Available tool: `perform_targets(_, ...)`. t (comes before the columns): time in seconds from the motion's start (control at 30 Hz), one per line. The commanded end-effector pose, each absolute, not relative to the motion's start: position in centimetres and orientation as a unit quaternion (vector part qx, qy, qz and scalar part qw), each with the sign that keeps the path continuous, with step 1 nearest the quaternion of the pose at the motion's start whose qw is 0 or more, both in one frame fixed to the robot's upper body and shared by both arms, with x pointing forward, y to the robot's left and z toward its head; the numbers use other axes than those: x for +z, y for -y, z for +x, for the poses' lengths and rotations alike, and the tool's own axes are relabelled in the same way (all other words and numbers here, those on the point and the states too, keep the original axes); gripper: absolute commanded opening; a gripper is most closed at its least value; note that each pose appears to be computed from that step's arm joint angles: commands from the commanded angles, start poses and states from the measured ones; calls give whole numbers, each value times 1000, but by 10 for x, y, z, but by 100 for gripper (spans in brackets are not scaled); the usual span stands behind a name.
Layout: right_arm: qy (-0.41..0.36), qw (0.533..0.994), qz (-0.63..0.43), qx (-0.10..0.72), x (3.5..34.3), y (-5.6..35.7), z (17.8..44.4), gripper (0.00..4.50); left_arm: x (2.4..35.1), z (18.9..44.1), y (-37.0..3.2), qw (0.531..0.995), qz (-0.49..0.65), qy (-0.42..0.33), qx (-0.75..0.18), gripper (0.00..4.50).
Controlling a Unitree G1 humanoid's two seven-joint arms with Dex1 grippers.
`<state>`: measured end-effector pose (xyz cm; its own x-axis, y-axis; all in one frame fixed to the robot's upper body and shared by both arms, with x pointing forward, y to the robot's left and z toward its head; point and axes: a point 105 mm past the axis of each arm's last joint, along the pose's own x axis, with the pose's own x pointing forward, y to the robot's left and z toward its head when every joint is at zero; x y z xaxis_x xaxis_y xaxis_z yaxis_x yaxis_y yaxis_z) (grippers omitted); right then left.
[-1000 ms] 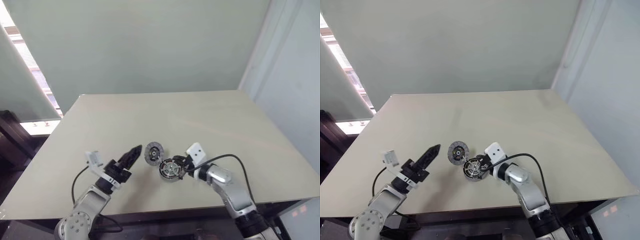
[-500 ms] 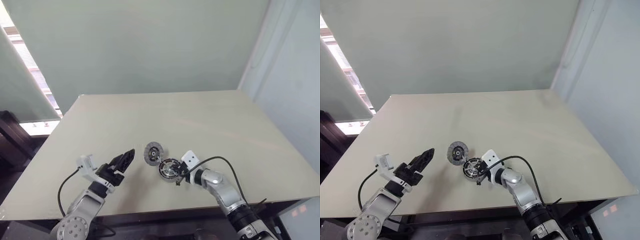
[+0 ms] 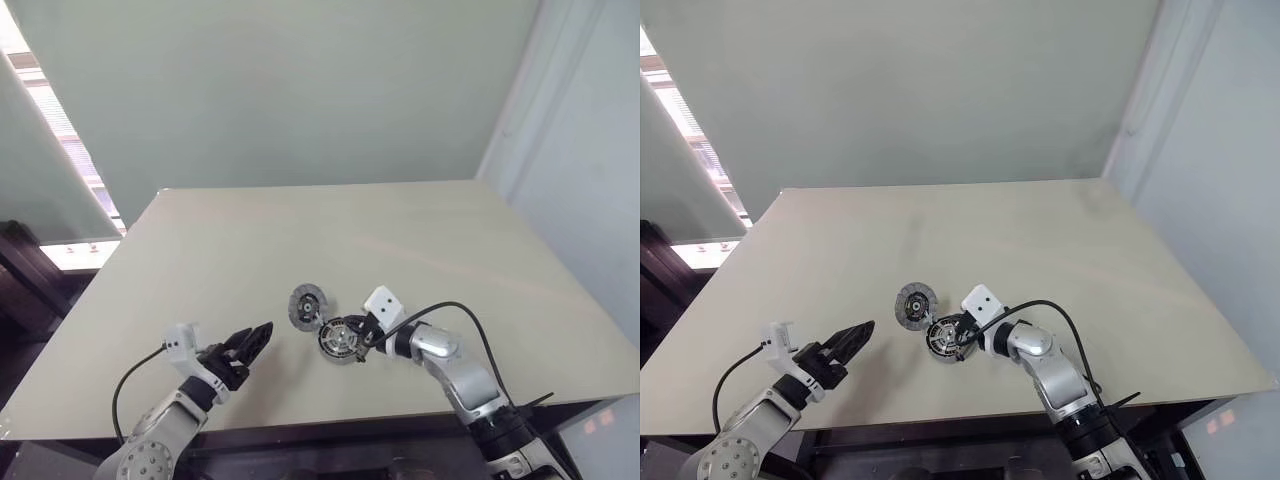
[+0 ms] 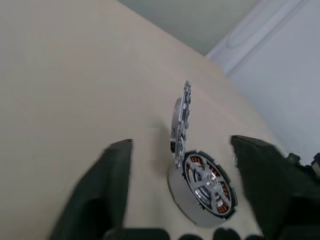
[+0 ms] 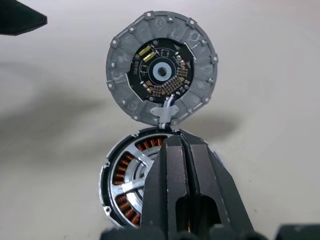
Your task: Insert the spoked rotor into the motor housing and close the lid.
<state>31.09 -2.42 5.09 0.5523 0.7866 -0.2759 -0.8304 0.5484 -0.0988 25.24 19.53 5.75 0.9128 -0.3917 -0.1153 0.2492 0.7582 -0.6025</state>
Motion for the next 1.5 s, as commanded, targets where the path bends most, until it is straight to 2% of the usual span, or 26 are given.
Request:
perform_targets(0.03, -76, 877, -116, 459, 64, 27, 312, 0, 66, 258, -195, 936, -288, -99, -176, 285)
perform_targets(0.13, -104, 864, -146, 470, 55, 32, 307, 0, 65, 259, -193, 934, -290, -101, -181, 285)
perform_targets(0.17, -118, 857, -153, 477, 52, 33, 303, 38, 65, 258, -191, 933, -292, -103, -186, 281)
perform_targets(0.23, -130, 843, -168, 494, 49, 35, 297, 84, 65, 258, -189, 931, -294, -103, -191, 242)
perform_targets(0.27, -123, 842, -180, 493, 50, 36, 297, 122, 65, 258, -188, 929, -300, -104, -192, 218)
perform_targets(0.47, -116, 828, -233, 496, 52, 45, 298, 331, 61, 257, -188, 929, -299, -110, -187, 4)
perform_targets(0.57, -121, 806, -254, 520, 50, 43, 291, 445, 60, 256, -186, 928, -301, -112, -189, 0)
perform_targets(1.0, -104, 688, -395, 600, 47, 36, 275, 448, 49, 255, -184, 926, -291, -137, -196, 0)
perform_targets(1.27, -97, 619, -497, 601, 39, 37, 289, 448, 44, 255, -181, 926, -280, -150, -204, 0)
perform_targets(1.5, -97, 584, -545, 594, 32, 41, 301, 448, 40, 255, -181, 929, -271, -155, -200, 0)
